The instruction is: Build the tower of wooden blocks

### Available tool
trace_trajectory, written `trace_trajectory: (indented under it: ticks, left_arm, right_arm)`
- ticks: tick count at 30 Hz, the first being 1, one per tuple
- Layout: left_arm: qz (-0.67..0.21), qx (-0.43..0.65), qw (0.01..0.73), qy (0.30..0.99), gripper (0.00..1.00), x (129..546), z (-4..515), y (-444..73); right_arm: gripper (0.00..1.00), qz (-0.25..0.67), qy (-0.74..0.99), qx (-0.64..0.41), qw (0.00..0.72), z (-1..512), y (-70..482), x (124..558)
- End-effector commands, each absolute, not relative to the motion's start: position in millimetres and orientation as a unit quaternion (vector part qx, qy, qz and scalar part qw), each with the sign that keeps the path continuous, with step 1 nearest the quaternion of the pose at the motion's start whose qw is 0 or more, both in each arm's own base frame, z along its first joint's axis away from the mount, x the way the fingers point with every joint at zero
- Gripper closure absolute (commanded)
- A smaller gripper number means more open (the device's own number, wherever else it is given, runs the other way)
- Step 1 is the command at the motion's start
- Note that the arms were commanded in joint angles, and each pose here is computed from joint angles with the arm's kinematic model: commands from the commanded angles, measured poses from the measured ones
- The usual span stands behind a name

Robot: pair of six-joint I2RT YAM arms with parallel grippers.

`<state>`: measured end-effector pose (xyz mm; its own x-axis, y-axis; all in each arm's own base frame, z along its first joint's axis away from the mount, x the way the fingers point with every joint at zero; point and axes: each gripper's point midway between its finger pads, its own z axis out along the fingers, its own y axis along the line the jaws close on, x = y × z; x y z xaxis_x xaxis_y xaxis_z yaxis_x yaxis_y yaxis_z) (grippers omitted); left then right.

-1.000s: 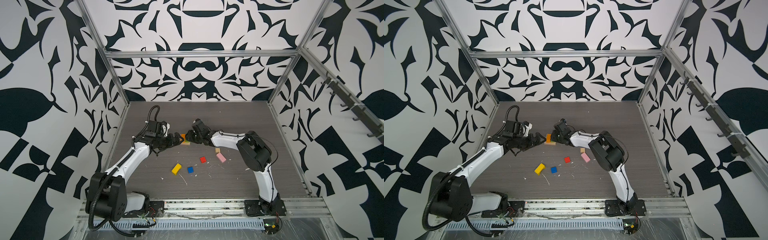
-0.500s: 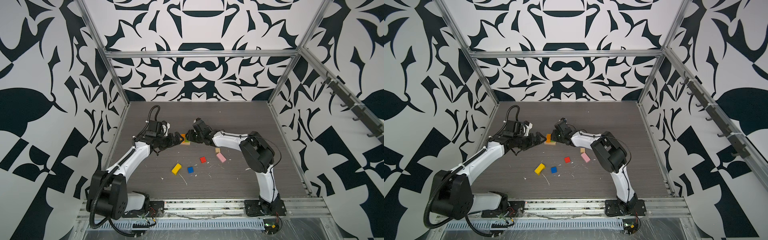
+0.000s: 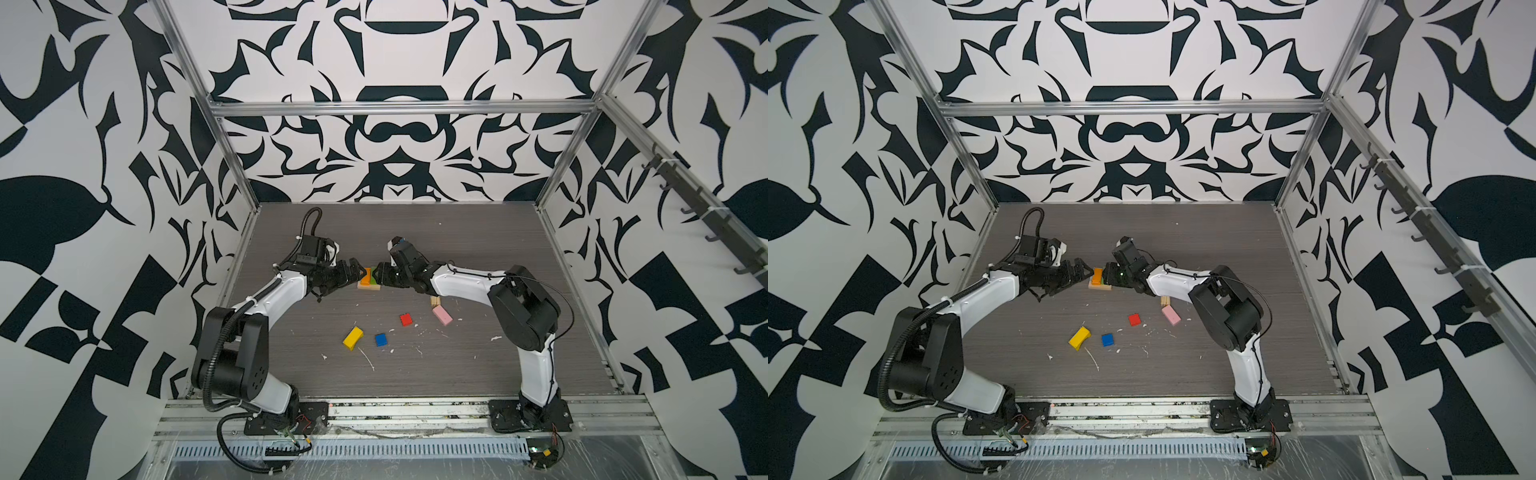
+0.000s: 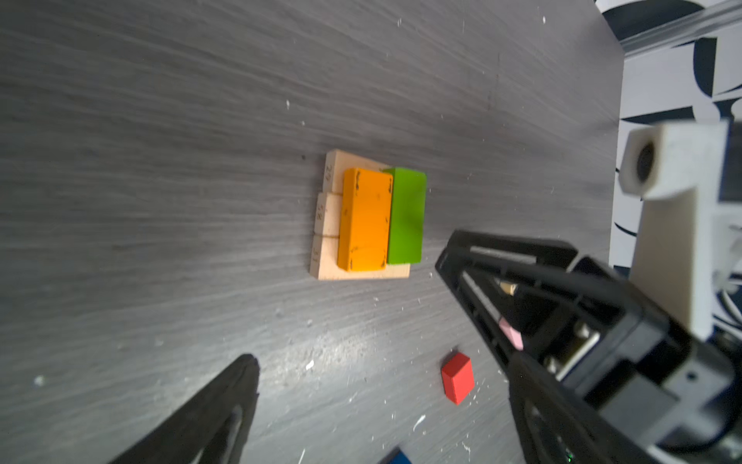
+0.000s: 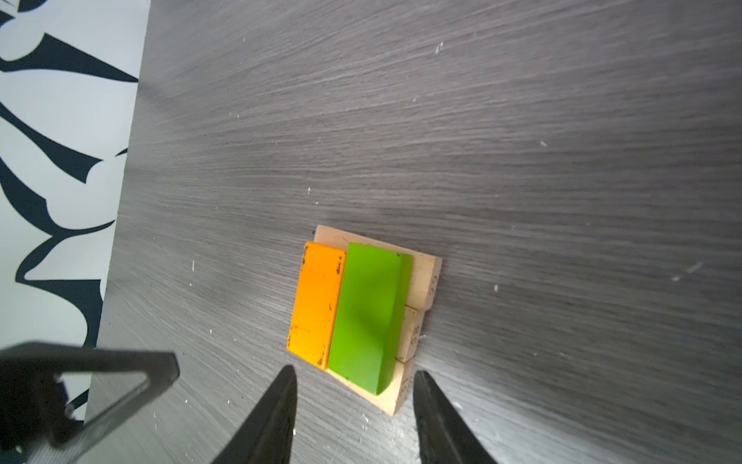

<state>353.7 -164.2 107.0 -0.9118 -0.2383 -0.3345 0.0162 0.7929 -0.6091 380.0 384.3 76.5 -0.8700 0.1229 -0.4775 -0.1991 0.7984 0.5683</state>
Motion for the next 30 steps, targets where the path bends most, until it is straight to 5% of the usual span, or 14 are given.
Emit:
trace_trajectory:
  ticks: [1,30]
  left_arm:
    - [-0.34,-0.058,0.225,0.911,0.01,375.6,123.1,-170.8]
    - [-0.423,-0.082,0.183,0.884,0.01,426.3,95.5,-198.6]
  right_arm:
    - [0.49,0.34,0.899,-0.039,0.274,96.0,390.1,384.1]
    - [0.49,0.356,0.897,-0.046,0.258,85.5,405.2,386.6]
